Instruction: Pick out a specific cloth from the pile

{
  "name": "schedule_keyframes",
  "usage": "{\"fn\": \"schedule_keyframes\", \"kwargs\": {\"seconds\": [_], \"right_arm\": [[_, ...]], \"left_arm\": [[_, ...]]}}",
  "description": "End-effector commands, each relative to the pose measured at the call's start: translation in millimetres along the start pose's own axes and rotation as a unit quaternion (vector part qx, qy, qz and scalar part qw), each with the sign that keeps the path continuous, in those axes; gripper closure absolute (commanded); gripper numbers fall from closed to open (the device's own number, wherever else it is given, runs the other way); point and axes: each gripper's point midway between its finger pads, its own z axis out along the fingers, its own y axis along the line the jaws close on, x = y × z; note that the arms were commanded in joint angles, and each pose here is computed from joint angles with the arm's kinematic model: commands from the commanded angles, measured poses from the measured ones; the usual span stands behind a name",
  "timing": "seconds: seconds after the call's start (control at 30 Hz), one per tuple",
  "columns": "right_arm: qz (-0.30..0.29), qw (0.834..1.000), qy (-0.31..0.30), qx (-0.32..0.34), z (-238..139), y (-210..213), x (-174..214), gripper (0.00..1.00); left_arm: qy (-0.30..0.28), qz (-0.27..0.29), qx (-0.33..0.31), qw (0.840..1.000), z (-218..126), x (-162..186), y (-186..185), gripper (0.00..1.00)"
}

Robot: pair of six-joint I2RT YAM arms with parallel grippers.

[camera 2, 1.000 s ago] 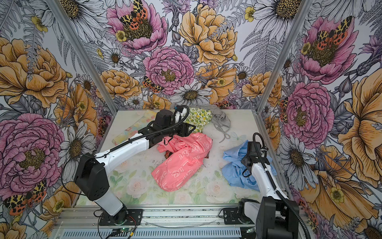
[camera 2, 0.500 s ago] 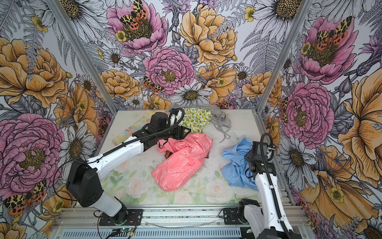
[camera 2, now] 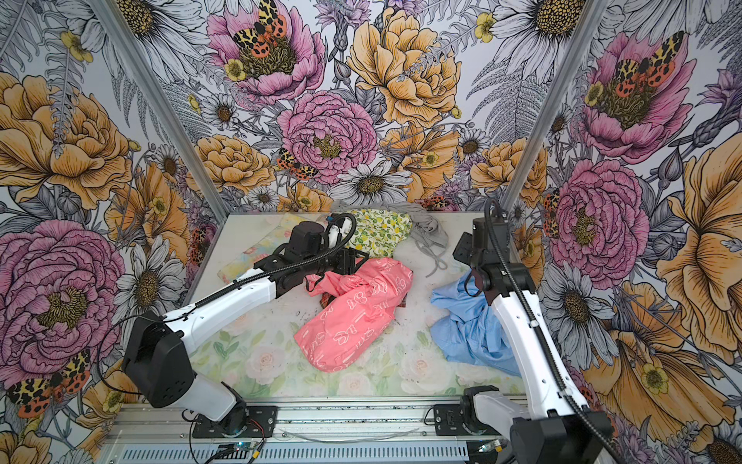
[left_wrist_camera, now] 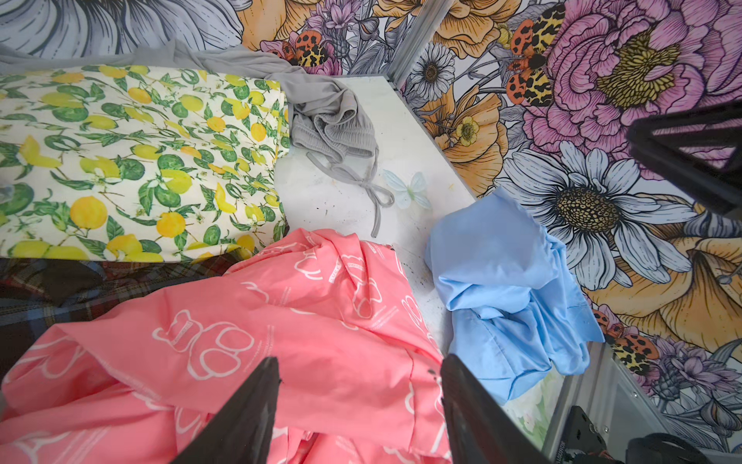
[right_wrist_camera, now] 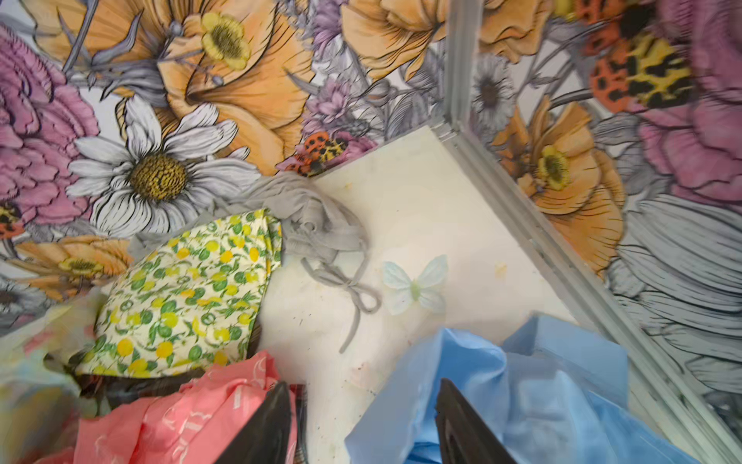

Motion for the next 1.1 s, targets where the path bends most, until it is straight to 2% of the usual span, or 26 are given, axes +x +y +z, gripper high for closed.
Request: {"fn": "schedule_keyframes", "kwargs": {"seconds": [0.0,0.1,0.27,0.43,0.57,0.83,1.07], "right_arm": [[-0.043,0.996,0.078,-0.021,28,19,26,0.51],[-0.048,0.993,0.105,-0.013,40,19,37,0.58],[-0.072,0.987,0.144,0.003,47,8,61,0.58],[-0.093,0.976,0.195,0.013,69,1,95,0.61],[-0.093,0.976,0.191,0.038,65,-12,100,0.66],[-0.041,0.974,0.202,0.094,50,-51,139,0.67],[0.057,0.973,0.18,0.131,44,-83,183,0.69]], "left_arm": [[-0.009,0.001,-0.017,1.0,-9,2,6,0.35],[-0.01,-0.004,-0.025,1.0,-16,7,11,0.35],[-0.016,-0.01,-0.03,0.999,-22,12,16,0.34],[-0.016,-0.016,-0.025,0.999,-17,14,16,0.34],[-0.015,-0.016,-0.024,0.999,-18,15,15,0.34],[-0.022,-0.011,-0.029,0.999,-22,15,16,0.34],[-0.019,-0.015,-0.028,0.999,-18,19,17,0.34]]}}
